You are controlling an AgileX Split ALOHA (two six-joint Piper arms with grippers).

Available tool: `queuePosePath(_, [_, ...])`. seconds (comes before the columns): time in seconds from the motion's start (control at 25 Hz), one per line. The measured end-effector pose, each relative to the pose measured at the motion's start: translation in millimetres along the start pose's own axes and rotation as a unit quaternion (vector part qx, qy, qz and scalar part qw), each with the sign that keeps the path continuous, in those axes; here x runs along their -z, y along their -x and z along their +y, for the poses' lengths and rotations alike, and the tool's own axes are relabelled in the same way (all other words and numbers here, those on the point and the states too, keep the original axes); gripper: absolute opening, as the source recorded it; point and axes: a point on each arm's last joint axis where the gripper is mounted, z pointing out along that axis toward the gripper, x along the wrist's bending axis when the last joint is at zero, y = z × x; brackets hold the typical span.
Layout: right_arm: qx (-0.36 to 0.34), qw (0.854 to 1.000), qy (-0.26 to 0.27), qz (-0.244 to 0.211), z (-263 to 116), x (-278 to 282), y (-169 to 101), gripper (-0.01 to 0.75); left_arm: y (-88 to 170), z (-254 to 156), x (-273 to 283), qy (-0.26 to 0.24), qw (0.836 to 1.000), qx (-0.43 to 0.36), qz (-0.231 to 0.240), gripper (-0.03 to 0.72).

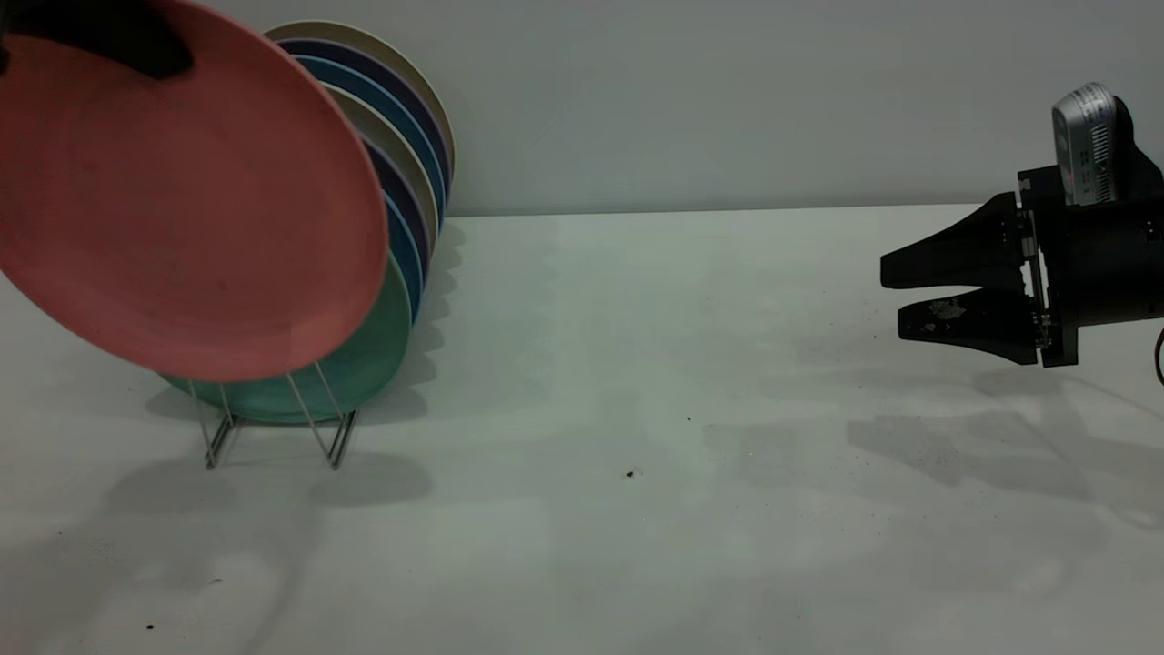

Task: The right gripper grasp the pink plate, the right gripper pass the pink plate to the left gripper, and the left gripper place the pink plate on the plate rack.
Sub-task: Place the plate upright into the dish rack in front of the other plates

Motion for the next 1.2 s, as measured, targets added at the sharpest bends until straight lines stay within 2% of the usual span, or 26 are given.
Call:
queuePosePath(0.44, [-0.001,1.000,0.000,0.000,0,0,0,0.507,-9,-11,8,0.042,0.997,-0.060,0.038,0.090])
queuePosePath(1.2, [-0.001,1.000,0.000,0.000,0,0,0,0.494,-11,-22,-6,0.014,0.997,-0.070,0.036,0.090])
